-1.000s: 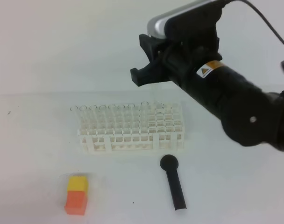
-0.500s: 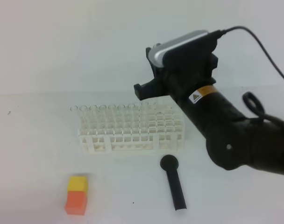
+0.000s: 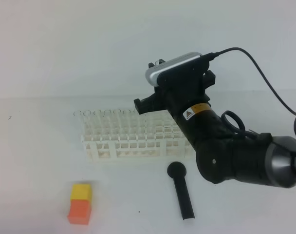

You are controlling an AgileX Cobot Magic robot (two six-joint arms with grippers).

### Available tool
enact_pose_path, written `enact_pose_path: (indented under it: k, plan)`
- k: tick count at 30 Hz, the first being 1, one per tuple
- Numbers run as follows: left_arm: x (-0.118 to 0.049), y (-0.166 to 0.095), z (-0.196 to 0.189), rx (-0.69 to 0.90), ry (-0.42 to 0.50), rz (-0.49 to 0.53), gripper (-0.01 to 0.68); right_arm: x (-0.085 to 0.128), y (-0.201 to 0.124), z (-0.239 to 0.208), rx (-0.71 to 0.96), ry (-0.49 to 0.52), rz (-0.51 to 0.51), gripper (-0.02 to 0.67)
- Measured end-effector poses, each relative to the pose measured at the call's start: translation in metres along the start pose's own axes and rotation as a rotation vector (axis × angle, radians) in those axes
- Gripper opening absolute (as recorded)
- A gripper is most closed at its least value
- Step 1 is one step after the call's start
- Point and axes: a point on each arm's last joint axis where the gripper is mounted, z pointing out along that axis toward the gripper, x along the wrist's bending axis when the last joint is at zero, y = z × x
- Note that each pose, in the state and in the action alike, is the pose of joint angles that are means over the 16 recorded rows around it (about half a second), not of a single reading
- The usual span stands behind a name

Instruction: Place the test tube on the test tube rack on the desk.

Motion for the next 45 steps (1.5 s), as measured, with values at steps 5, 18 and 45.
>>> enact_pose_path:
  k: [5, 18, 45]
  plan:
    - [-0.002, 0.0, 0.0, 0.003, -0.026, 0.028, -0.001, 0.005, -0.001, 0.001, -0.002, 0.013, 0.009, 0.123]
    - [-0.006, -0.001, 0.0, 0.002, -0.065, 0.061, -0.001, 0.013, 0.0, -0.001, -0.01, 0.029, -0.001, 0.123]
    - [-0.006, -0.002, 0.0, 0.002, -0.066, 0.085, -0.001, 0.018, -0.017, -0.004, 0.038, -0.067, 0.043, 0.123]
